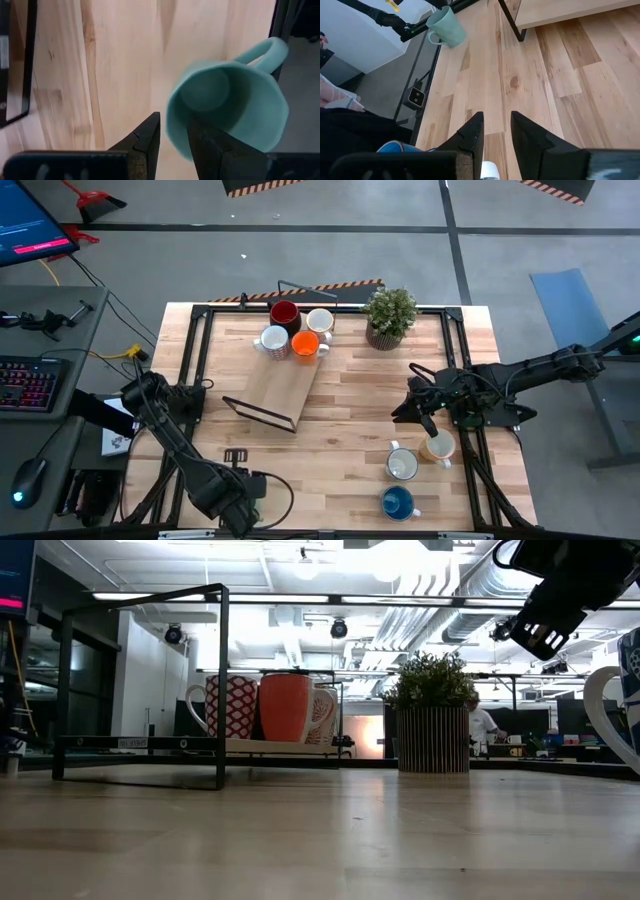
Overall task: Place coffee mugs
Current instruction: Put the light blue cup on the shelf
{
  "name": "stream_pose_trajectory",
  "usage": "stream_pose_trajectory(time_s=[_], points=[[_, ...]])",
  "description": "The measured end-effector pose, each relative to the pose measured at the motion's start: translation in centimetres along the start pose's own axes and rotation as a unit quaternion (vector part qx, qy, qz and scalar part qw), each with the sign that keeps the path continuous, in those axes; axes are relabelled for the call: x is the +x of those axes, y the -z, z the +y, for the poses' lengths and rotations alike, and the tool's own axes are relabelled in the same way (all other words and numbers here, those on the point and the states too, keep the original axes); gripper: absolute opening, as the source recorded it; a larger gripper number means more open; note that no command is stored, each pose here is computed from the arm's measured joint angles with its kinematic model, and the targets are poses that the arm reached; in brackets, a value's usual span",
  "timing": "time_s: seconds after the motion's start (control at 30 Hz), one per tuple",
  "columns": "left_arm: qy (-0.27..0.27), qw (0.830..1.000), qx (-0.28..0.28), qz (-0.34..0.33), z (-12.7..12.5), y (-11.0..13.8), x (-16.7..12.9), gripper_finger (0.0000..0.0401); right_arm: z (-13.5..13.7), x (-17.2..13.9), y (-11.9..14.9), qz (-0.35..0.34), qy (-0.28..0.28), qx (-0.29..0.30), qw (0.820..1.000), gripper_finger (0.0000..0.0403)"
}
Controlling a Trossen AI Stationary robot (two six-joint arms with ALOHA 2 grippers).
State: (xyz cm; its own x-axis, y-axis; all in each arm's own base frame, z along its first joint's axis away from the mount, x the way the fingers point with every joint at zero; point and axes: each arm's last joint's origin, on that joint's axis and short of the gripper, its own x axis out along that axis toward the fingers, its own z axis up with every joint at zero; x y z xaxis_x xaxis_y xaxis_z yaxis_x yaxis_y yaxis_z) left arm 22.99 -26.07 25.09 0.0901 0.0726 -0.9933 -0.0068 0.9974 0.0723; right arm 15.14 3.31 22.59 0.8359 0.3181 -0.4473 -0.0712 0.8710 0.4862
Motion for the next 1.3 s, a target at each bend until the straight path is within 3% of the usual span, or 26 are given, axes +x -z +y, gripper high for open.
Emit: stream_pose_trajectory(time_s=[0.7,0.93,1.3], points=[[0.009,0.999,0.034,-0.028,-0.22,-0.59,0.06,0.0087,-0.12,0.0,-0.06,-0.01,0.02,-0.002,1.0,0.0078],[0.007,0.997,0.07,-0.031,-0.21,-0.66,0.07,0.0087,-0.12,0.0,-0.06,-0.01,0.02,-0.002,1.0,0.0078],[0.007,0.997,0.069,-0.031,-0.58,-0.98,0.77,0.0087,-0.12,0.0,-0.06,-0.01,0.02,-0.002,1.0,0.0078]])
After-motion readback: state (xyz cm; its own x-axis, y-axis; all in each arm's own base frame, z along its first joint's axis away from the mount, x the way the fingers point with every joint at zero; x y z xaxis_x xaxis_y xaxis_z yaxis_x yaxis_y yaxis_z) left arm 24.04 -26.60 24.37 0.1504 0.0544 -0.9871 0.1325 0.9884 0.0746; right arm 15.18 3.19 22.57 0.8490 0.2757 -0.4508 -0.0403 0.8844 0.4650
